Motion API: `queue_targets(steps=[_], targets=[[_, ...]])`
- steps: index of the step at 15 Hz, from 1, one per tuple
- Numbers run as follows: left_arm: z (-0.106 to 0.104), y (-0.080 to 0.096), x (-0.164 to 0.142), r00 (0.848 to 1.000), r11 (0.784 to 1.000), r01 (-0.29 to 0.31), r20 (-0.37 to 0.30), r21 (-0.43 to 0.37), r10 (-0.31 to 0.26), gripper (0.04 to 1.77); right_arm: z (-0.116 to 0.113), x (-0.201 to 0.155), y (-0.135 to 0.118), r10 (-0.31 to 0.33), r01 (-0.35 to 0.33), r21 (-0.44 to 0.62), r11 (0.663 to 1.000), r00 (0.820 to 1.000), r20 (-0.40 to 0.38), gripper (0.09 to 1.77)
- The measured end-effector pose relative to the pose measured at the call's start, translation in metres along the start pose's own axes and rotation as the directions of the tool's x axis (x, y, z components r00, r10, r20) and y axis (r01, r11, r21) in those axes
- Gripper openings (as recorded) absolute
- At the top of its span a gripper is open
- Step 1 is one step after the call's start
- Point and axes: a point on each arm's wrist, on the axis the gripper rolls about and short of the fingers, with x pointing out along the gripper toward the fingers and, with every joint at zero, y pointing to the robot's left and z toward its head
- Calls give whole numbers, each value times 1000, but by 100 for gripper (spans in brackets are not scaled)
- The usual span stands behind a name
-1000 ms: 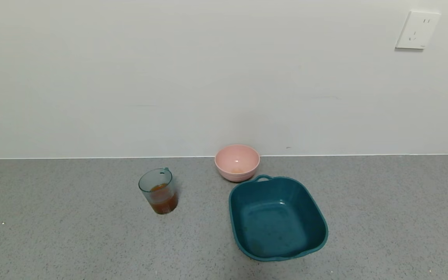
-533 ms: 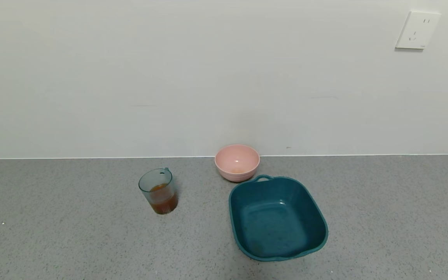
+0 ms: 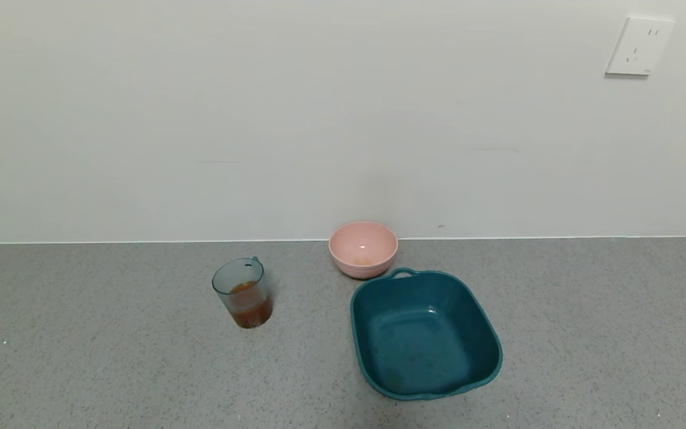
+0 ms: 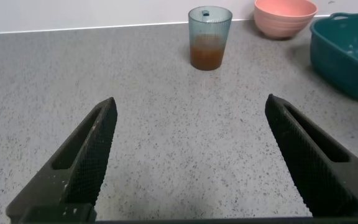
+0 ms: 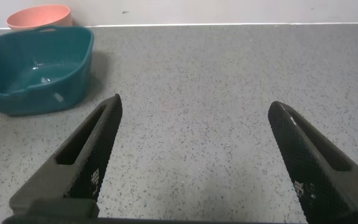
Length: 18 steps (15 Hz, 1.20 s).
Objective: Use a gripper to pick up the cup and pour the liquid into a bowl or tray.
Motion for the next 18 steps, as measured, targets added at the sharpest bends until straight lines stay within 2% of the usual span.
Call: queue_targets(steps=[4, 10, 18], targets=[[22, -1, -8, 998, 1000, 21, 56, -1, -20, 172, 0, 0, 0, 0, 0, 0, 1000, 1000, 0, 171], [65, -1, -24, 997, 1000, 29, 68, 10, -30, 172, 0, 0, 0, 0, 0, 0, 1000, 1000, -1, 171], [114, 0, 11, 998, 998, 66, -10, 17, -66, 172, 0, 0, 0, 0, 0, 0, 1000, 1000, 0, 171]])
